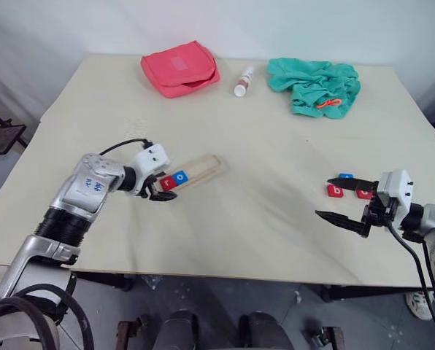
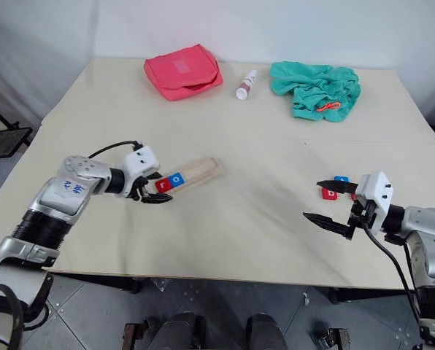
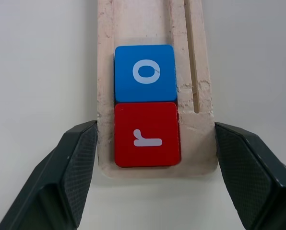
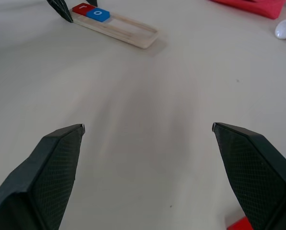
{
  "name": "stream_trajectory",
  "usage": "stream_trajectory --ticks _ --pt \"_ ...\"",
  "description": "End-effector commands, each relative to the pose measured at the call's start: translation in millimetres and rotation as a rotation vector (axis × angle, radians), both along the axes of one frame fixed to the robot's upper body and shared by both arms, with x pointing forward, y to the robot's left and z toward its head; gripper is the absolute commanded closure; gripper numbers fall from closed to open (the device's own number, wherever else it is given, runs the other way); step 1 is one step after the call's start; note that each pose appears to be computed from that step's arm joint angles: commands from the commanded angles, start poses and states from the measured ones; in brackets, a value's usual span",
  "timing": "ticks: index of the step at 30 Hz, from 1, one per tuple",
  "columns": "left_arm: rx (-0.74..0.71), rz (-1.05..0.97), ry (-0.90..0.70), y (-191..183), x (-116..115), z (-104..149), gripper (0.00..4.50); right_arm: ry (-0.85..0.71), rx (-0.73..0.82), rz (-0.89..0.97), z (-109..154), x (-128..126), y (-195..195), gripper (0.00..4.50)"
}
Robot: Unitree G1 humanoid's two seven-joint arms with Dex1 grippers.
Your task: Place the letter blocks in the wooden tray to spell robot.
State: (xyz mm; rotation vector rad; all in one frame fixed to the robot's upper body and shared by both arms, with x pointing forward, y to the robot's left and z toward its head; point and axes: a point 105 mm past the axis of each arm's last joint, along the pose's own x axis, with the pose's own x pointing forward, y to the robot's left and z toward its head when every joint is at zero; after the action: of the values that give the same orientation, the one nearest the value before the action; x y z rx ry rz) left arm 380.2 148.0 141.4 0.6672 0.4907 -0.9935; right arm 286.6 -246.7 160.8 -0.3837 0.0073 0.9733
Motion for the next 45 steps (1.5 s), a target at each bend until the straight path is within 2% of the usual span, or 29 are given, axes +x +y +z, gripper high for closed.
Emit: stream_trajectory --ticks 1,6,10,14,31,34,36,40,45 --pt "0.043 -0.151 -0.035 -32 3 12 1.08 -0.056 -0.010 0.028 16 -14 -3 0.00" --pt "0.029 -0.285 -0.039 -78 -3 21 1.08 -0.047 -0.020 -0.013 10 -23 -10 0.00" --pt "0.052 -0.350 -0.033 -101 -11 17 1.08 -0.052 -0.013 -0.047 9 -28 -13 0.00" --pt "0.088 -0.432 -0.027 -125 -30 9 1.08 -0.048 -0.004 -0.101 4 -40 -20 0.00" --pt "0.120 -0.451 -0.016 -138 -53 5 1.08 -0.052 0.009 -0.138 -1 -42 -21 0.00" --pt "0.128 -0.452 -0.008 -136 -55 3 0.11 -0.052 0.010 -0.138 -1 -41 -21 0.00" --pt "0.129 -0.450 -0.004 -134 -56 1 0.03 -0.054 0.009 -0.139 0 -40 -21 0.00" --pt "0.045 -0.448 -0.063 -131 -53 13 0.03 -0.057 0.011 -0.146 1 -39 -22 0.00" --pt "-0.139 -0.412 -0.095 -118 -45 39 0.03 -0.046 0.025 -0.200 -1 -39 -27 0.00"
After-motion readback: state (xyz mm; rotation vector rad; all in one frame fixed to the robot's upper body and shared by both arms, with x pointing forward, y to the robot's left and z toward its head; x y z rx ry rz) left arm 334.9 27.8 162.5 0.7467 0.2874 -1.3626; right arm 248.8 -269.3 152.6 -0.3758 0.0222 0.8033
